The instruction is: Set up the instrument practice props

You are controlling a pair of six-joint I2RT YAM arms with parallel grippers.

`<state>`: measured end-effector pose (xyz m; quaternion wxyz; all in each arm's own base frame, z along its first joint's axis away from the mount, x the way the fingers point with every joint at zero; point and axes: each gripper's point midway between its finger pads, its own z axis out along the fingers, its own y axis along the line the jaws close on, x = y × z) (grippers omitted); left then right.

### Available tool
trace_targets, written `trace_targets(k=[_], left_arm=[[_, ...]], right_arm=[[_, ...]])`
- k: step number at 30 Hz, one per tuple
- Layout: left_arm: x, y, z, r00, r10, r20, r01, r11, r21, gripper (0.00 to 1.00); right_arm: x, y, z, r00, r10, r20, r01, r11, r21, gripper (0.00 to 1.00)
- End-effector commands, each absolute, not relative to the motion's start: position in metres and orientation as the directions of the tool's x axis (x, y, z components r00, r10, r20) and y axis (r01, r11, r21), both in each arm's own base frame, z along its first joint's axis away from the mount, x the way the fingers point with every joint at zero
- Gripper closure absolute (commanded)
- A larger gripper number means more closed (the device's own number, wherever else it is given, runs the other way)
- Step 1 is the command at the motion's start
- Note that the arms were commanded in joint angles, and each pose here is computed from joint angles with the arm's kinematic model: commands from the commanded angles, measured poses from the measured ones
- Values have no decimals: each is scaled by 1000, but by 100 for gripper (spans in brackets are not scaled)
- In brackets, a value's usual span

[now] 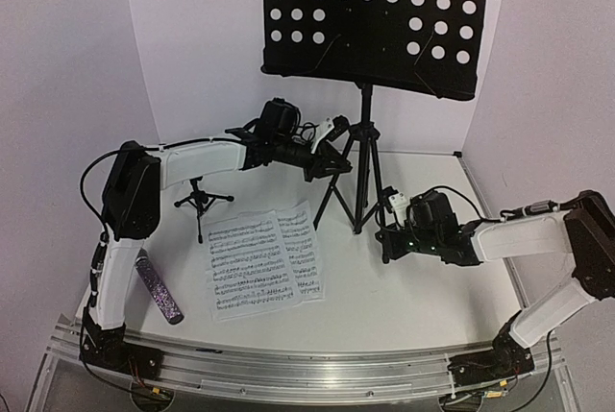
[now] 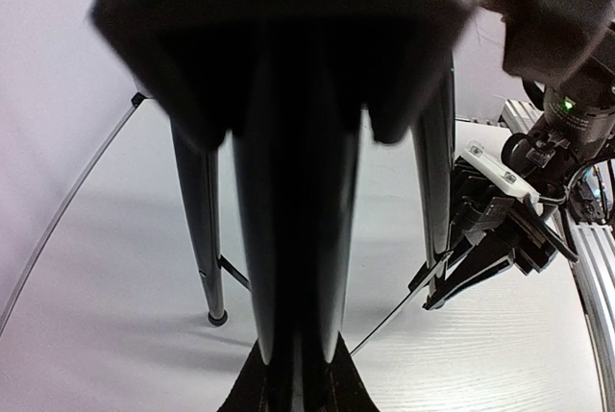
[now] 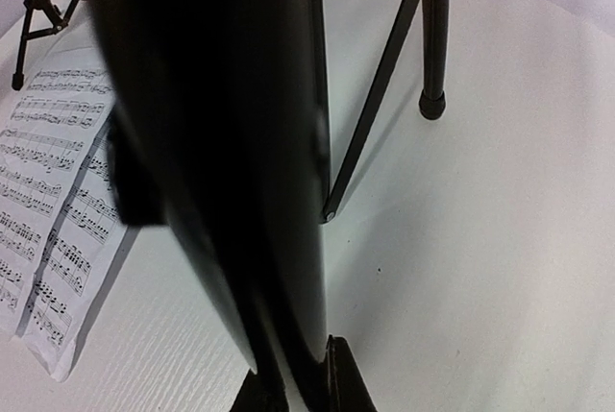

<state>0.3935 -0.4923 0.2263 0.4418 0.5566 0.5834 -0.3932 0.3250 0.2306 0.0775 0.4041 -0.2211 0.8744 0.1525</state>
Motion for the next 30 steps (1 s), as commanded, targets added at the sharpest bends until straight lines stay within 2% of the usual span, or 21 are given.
trace_targets(k=[1,9,15,22,30], left_arm=[[408,-476,251,126,305,-944,982,99,163,100],[396,-467,258,131,336,-933,986,50,156,100],[380,-456,246,112,368,-923,991,23,129,100],[391,-439,250,145,413,-899,985,25,171,100],[392,-417,227,121,489,-864,990,7,142,100]], right_arm=[[281,166,22,-814,-103,-571,-179,981,78,100],[253,145,20,-837,-41,-546,-83,995,52,100],[230,139,-3,-867,-25,-497,-29,1000,-1,100],[216,125,-9,-869,24,-495,34,999,-11,100],[199,123,-12,-902,13,-431,49,996,-73,100]])
